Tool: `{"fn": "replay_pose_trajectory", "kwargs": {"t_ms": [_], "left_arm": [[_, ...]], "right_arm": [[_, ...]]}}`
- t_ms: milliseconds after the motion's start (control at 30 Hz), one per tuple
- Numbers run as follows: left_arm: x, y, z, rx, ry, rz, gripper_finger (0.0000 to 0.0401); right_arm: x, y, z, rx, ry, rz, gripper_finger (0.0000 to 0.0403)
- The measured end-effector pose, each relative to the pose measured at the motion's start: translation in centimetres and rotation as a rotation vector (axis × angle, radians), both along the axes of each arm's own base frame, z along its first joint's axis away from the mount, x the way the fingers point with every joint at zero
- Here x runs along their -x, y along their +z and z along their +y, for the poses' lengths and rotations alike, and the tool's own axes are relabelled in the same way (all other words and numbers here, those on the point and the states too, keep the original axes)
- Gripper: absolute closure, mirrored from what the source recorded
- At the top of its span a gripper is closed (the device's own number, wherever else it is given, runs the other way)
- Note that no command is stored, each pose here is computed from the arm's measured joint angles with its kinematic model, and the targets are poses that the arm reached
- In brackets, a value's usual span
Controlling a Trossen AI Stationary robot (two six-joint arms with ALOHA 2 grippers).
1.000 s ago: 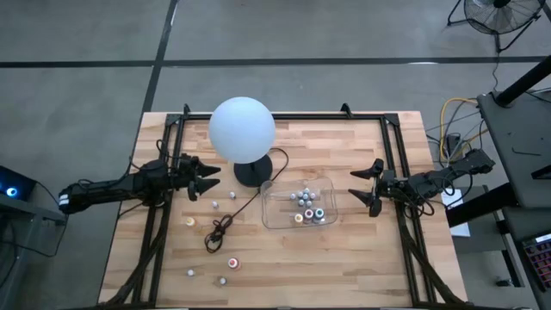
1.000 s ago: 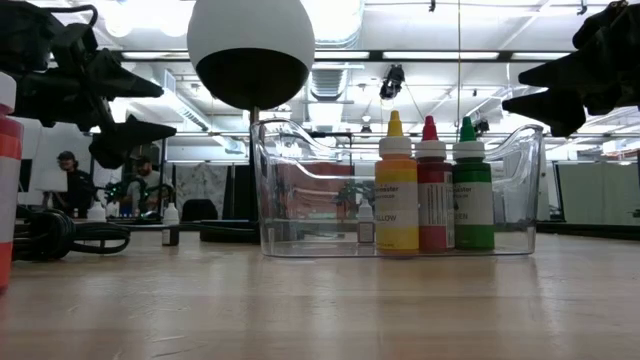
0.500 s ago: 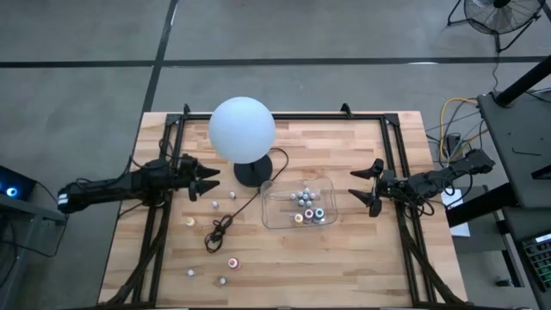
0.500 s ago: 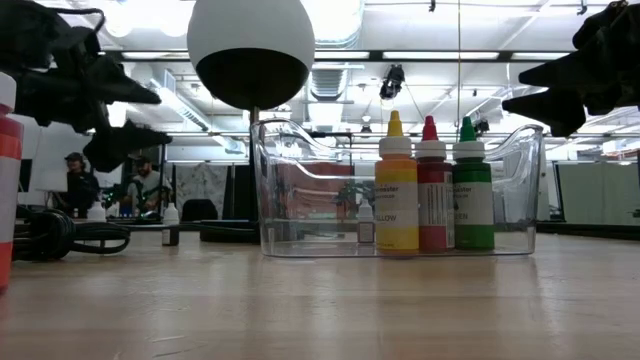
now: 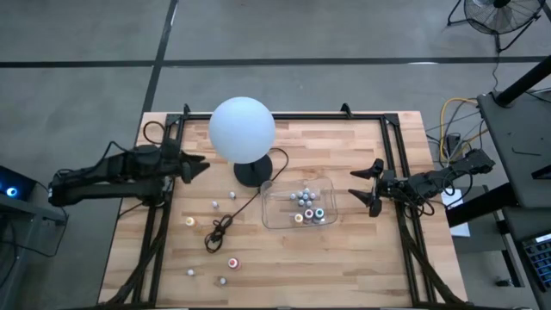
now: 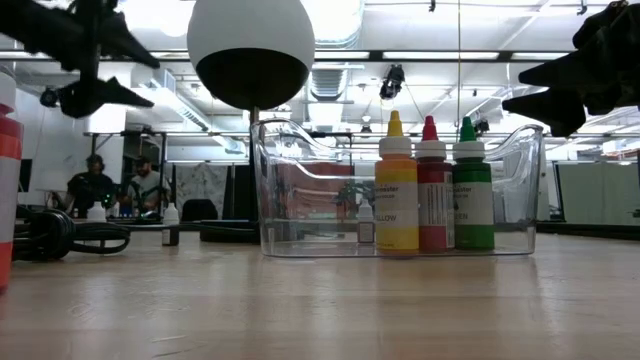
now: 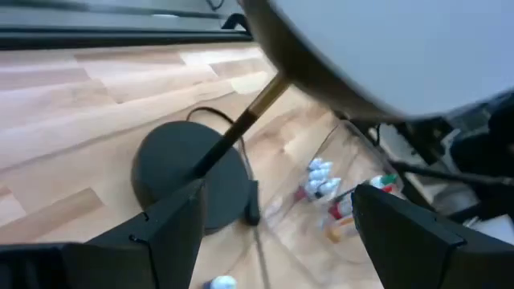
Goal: Pick & Place food coloring
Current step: Put the small blue food coloring bottle into the transparent bin
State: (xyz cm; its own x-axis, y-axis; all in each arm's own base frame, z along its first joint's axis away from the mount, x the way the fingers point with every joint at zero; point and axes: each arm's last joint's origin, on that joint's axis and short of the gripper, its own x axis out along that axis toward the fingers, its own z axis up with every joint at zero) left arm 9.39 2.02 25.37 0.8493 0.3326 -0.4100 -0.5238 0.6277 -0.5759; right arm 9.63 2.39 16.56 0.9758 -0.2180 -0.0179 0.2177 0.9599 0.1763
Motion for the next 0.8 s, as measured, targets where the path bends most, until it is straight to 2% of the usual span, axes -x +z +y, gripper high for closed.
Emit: {"fn": "replay_pose_trajectory", "kwargs": {"t_ms": [200,400,467,633,800], "left_arm": [[-0.9,3.0,-0.4,0.027,0.053,0.010,0.0122],[-1.9,4.8,-2.0,0.199,0.012,-0.048,0.0122],[-2.2,5.2,-2.7,0.223,0.012,-0.063,0.0122],[-2.6,5.6,-5.1,0.215,0.010,-0.096,0.0122],[-3.0,5.7,-8.2,0.183,-0.095,-0.131,0.0122]], "right_arm": [[0.0,0.0,0.0,0.000,0.000,0.000,0.0092],[0.0,0.0,0.0,0.000,0.000,0.000,0.0092],[0.0,0.0,0.0,0.000,0.000,0.000,0.0092],[0.0,0.0,0.0,0.000,0.000,0.000,0.0094],[0.0,0.0,0.0,0.000,0.000,0.000,0.0092]]}}
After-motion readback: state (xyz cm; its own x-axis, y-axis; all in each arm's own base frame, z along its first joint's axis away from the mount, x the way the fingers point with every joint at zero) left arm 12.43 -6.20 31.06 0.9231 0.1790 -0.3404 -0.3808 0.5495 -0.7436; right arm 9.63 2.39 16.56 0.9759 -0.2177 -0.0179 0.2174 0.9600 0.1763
